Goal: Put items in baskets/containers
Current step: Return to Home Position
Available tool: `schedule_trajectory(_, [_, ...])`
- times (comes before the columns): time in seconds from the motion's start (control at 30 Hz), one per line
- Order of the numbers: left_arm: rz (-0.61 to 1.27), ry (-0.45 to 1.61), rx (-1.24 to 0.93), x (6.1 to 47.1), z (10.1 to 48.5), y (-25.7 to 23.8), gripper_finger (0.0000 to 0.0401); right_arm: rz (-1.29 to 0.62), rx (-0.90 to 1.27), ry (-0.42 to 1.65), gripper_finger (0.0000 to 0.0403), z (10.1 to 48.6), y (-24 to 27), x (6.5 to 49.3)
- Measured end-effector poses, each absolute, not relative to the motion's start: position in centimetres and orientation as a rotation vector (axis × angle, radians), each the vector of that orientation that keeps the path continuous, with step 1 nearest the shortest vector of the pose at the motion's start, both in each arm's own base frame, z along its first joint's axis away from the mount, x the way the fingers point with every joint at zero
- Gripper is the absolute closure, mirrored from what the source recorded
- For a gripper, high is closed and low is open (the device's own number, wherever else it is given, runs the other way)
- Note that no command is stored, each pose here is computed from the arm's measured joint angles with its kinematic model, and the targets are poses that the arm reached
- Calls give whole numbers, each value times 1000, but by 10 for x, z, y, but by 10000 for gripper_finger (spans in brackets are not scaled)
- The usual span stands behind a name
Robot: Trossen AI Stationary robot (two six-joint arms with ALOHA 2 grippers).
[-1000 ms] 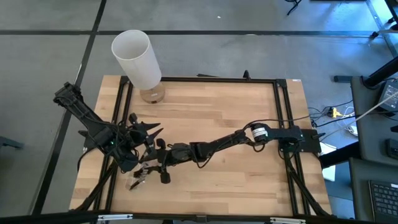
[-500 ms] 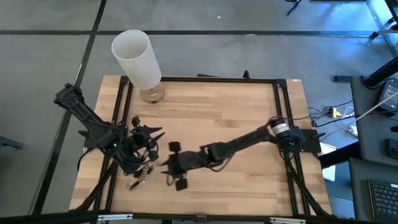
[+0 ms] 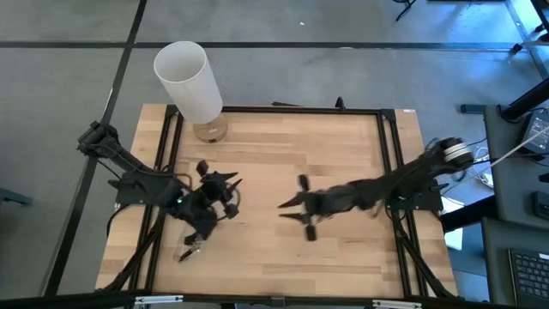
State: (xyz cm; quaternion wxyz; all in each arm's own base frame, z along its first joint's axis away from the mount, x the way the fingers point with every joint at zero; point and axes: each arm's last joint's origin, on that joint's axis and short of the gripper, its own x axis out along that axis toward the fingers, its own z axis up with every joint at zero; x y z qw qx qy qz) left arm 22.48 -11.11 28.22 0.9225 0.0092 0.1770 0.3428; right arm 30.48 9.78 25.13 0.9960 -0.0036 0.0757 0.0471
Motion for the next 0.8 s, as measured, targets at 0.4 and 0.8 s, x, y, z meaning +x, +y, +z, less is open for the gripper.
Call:
schedule_trajectory(0.4, [703,431,143,275,263,-86,304,169,-3,52,339,293,54,208])
schedule_trajectory(0.8, [300,63,95,286,238,-25,304,177,-70,79,399,294,40,168])
